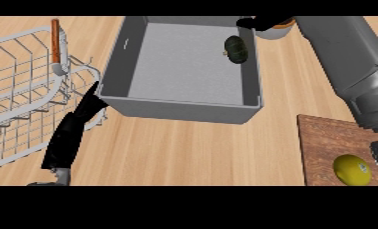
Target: Pick the squash from the cutting board and place it in the cardboard box
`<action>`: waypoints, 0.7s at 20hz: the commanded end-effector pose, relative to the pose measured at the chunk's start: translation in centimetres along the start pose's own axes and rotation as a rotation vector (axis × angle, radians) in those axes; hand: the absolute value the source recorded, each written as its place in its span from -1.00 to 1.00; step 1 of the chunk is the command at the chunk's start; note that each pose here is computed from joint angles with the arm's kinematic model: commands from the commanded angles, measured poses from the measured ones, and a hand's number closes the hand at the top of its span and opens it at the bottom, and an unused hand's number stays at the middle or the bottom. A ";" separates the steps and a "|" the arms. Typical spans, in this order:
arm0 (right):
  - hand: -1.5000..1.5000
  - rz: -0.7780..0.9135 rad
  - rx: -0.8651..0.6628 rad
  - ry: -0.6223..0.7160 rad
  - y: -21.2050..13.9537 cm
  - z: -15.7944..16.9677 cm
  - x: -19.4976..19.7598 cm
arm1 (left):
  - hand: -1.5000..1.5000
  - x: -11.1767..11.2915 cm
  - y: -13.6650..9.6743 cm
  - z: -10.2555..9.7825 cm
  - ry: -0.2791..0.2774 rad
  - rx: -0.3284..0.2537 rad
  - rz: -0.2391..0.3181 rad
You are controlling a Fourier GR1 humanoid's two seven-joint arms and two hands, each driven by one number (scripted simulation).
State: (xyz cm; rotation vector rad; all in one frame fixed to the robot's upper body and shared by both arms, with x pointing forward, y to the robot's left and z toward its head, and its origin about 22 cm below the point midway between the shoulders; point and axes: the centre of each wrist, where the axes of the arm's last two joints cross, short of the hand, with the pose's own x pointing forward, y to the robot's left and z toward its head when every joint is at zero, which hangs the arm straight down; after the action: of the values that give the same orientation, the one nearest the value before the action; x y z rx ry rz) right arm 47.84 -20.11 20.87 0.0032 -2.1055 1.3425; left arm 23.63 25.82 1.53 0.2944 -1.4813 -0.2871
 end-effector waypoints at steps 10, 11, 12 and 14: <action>1.00 -0.037 0.160 -0.023 7.2 -9.4 3.9 | 0.00 -0.6 1.3 0.5 0.009 0.039 -0.002; 1.00 -0.048 0.164 -0.024 7.2 -11.3 5.6 | 0.00 -0.3 2.0 -1.4 0.001 0.047 0.005; 1.00 -0.026 0.204 0.005 8.3 -11.9 6.0 | 0.00 -0.7 0.7 -0.3 0.012 0.048 -0.006; 1.00 -0.043 0.211 0.008 10.4 -10.4 4.3 | 0.00 -0.4 1.7 -0.8 0.017 0.053 0.022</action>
State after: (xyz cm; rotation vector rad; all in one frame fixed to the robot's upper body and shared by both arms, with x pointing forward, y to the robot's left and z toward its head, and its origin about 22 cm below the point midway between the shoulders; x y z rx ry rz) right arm 46.92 -6.82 19.82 0.1262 -1.9825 1.4929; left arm 23.34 26.27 1.47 0.2881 -1.4788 -0.2785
